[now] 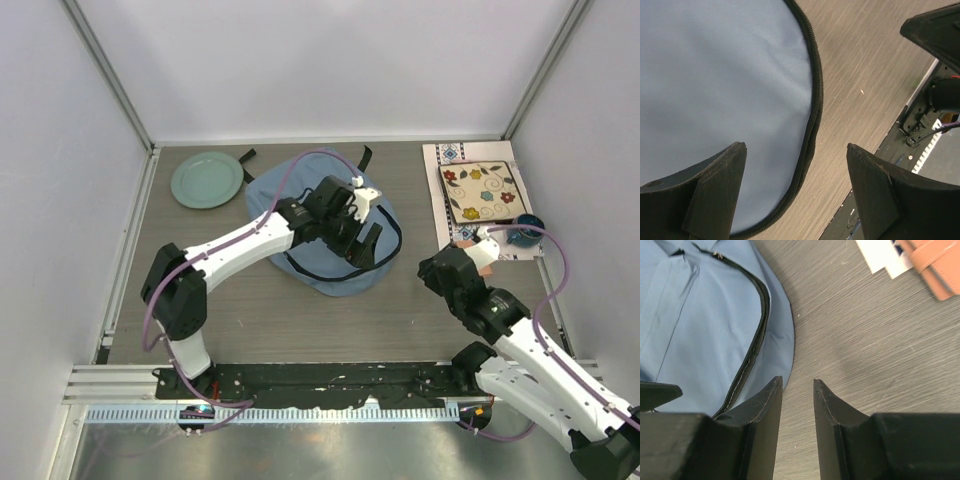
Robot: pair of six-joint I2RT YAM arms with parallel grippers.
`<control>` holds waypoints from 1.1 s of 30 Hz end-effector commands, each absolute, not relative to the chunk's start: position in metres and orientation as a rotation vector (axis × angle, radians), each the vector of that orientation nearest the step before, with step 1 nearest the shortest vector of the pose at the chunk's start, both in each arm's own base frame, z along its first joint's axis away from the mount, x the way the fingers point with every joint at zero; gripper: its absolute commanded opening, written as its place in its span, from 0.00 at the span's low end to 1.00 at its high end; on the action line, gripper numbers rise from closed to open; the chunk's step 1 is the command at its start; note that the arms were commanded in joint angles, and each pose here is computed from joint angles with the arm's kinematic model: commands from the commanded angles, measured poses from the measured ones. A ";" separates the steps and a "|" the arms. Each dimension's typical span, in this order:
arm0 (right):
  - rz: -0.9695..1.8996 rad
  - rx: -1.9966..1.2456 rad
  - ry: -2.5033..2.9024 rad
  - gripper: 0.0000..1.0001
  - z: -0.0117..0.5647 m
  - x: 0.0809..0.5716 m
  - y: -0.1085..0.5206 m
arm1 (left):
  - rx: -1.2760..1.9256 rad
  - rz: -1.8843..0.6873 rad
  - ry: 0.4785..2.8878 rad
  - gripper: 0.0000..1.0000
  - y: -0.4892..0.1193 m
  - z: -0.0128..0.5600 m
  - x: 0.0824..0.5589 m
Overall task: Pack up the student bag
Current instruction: Adjust the student bag at the center of the board.
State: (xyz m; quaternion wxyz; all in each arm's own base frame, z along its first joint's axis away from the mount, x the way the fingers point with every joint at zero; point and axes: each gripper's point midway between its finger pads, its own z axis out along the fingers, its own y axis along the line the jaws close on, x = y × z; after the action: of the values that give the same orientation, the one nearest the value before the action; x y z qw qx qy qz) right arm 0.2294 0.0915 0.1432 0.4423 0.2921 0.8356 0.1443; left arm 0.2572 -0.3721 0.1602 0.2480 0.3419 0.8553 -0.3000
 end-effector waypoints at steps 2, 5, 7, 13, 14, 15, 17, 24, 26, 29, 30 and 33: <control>0.264 0.830 1.918 0.36 0.167 0.229 0.057 | 1.073 -0.985 2.232 0.84 -0.403 0.183 0.247; 0.265 0.837 1.901 0.36 0.169 0.228 0.054 | 1.096 -0.993 2.246 0.83 -0.413 0.176 0.245; 0.264 0.839 1.898 0.36 0.169 0.228 0.054 | 1.110 -0.995 2.249 0.80 -0.419 0.173 0.244; 0.268 0.836 1.907 0.35 0.167 0.229 0.056 | 1.093 -0.912 2.252 0.76 -0.429 0.164 0.249; 0.273 0.837 1.904 0.35 0.167 0.229 0.056 | 1.094 -0.894 2.258 0.75 -0.430 0.160 0.250; 0.278 0.838 1.904 0.35 0.167 0.229 0.057 | 1.092 -0.881 2.256 0.74 -0.432 0.159 0.252; 0.284 0.838 1.901 0.35 0.168 0.229 0.057 | 1.070 -0.840 2.263 0.72 -0.432 0.156 0.258; 0.296 0.837 1.894 0.34 0.169 0.228 0.057 | 1.045 -0.736 2.278 0.64 -0.431 0.142 0.271; 0.298 0.838 1.894 0.34 0.169 0.228 0.057 | 1.048 -0.739 2.277 0.62 -0.432 0.142 0.271; 0.303 0.840 1.897 0.34 0.167 0.228 0.058 | 1.060 -0.752 2.272 0.54 -0.436 0.144 0.269; 0.303 0.840 1.895 0.34 0.167 0.228 0.058 | 1.065 -0.750 2.271 0.50 -0.436 0.144 0.268; 0.312 0.838 1.900 0.34 0.166 0.229 0.060 | 1.074 -0.758 2.267 0.40 -0.439 0.145 0.266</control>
State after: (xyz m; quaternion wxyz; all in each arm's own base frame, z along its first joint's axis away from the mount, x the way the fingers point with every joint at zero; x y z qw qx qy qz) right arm 0.2221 0.0623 0.1573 0.4811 0.3260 0.8050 0.1196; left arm 0.2636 -0.4272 0.1269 0.2381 0.3869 0.8491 -0.2695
